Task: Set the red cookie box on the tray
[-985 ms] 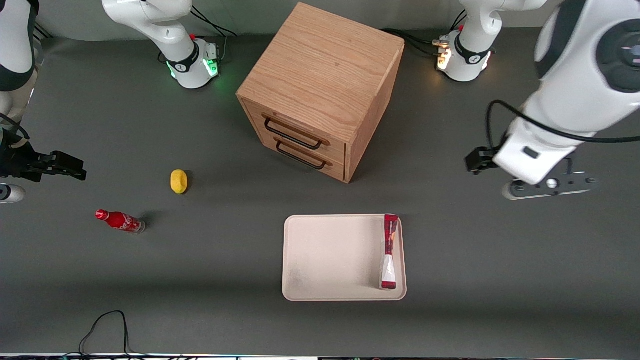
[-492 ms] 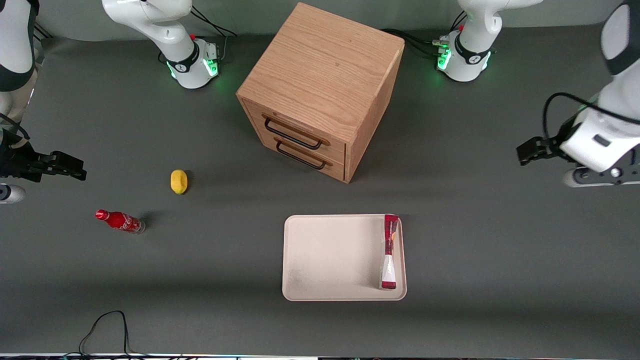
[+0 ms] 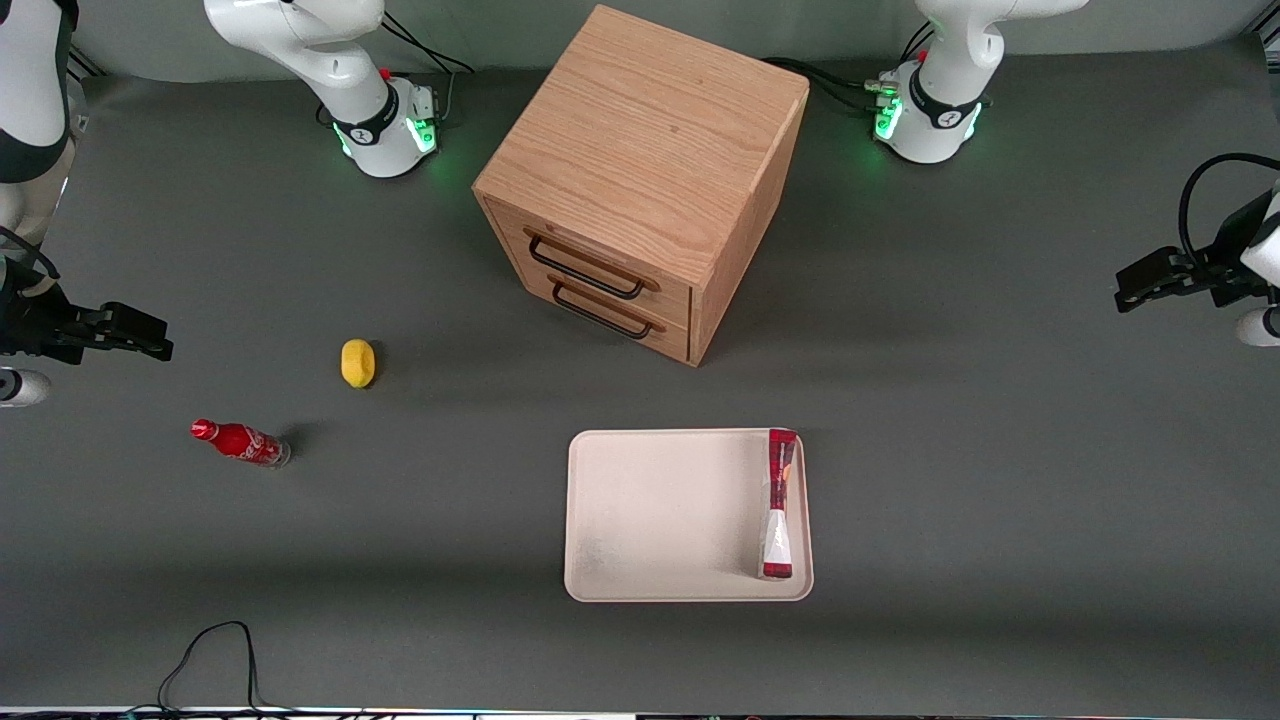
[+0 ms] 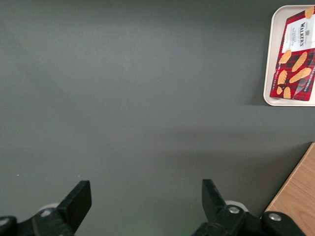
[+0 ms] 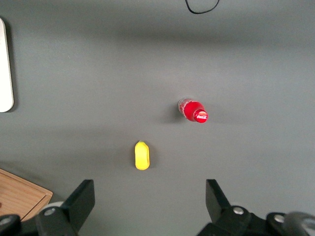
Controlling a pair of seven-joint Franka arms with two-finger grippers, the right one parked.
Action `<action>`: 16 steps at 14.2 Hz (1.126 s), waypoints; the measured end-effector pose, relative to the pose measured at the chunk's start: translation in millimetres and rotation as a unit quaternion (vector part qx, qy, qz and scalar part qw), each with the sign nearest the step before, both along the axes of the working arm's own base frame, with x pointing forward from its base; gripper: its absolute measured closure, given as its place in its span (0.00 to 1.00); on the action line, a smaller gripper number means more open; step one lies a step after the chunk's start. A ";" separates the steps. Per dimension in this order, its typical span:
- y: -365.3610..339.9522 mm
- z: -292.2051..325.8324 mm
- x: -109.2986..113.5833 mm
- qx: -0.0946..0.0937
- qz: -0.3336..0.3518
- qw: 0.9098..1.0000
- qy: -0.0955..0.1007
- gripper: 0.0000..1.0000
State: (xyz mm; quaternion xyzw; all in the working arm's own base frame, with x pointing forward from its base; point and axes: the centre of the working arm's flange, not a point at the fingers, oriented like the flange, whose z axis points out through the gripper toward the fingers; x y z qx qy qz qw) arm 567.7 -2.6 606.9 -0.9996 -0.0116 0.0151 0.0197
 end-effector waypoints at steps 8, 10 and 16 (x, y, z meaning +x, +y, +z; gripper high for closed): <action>-16.1 5.0 -2.9 -0.018 -0.010 1.000 0.001 0.00; -16.3 5.6 -5.0 -0.023 -0.010 1.000 0.007 0.00; -16.4 2.8 -10.6 -0.025 -0.009 0.999 0.029 0.00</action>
